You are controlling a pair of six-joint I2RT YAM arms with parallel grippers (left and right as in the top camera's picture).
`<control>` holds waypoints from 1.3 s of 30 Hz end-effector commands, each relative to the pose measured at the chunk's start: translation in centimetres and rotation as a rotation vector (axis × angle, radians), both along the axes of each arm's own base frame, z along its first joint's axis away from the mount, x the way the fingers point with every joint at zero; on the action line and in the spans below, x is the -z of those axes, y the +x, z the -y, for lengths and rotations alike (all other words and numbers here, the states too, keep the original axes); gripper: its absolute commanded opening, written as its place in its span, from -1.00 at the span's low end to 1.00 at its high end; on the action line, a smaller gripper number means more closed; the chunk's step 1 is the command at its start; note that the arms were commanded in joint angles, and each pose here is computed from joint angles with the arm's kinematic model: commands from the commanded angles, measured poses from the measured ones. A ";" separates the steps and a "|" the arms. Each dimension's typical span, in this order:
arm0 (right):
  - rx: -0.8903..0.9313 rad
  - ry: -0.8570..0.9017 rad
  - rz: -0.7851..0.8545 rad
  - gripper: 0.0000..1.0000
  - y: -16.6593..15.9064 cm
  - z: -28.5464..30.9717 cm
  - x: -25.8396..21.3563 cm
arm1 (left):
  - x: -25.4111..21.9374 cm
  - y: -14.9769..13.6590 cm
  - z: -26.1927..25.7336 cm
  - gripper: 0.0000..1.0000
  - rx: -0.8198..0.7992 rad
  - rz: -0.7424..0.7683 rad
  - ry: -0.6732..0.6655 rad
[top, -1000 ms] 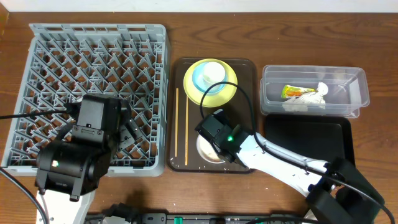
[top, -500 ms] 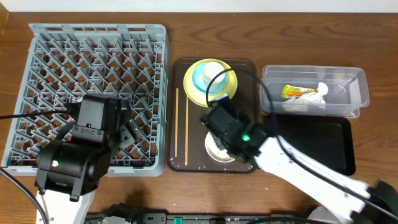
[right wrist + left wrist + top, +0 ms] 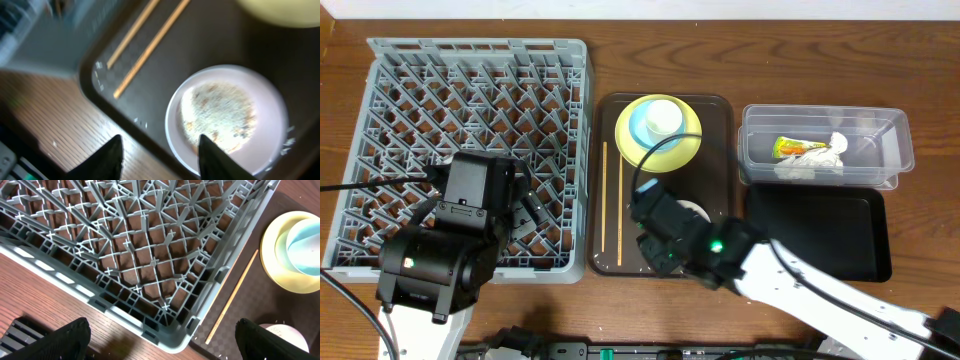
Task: Sort waste into correct bins and load items into the dishwasher
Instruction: 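Move the right gripper to the white rice bowl and grip its rim, then lift the rice bowl and carry it over the black tray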
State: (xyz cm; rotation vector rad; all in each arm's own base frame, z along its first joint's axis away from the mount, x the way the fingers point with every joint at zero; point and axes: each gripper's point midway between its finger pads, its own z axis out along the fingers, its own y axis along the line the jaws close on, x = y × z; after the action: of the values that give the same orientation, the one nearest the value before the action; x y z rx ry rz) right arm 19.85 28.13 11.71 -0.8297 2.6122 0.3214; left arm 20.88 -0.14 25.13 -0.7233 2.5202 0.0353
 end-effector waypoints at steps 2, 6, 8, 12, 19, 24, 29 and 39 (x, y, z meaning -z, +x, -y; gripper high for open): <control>-0.042 -0.095 -0.066 -0.20 -1.8 -0.4 3.8 | -0.2 0.0 -0.3 0.87 -0.006 0.006 0.009; -0.039 -0.161 -0.080 -0.24 -1.7 -0.1 5.8 | -0.2 0.0 -0.3 0.87 -0.006 0.006 0.009; -0.035 -0.185 -0.079 -0.24 -1.5 0.1 6.5 | -0.2 0.0 -0.3 0.88 -0.006 0.006 0.009; -0.031 -0.222 -0.087 -0.24 -1.5 0.4 7.6 | -0.2 0.0 -0.3 0.87 -0.006 0.006 0.010; -0.031 -0.243 -0.097 -0.36 -1.6 0.7 8.2 | -0.2 0.0 -0.3 0.87 -0.006 0.006 0.009; -0.021 -0.274 -0.079 -0.37 -1.4 1.5 8.6 | -0.2 0.0 -0.3 0.87 -0.006 0.006 0.009; -0.018 -0.287 -0.073 -0.39 -1.4 1.8 8.7 | -0.2 0.0 -0.3 0.87 -0.006 0.006 0.009; -0.024 -0.295 -0.069 -0.42 -1.3 1.9 8.8 | -0.2 0.0 -0.3 0.88 -0.006 0.006 0.010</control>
State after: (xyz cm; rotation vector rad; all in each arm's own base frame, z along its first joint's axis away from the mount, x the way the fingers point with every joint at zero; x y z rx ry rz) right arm 18.50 26.69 3.32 -0.9533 2.7613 0.0121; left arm 20.87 -0.14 25.12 -0.7228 2.5207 0.0356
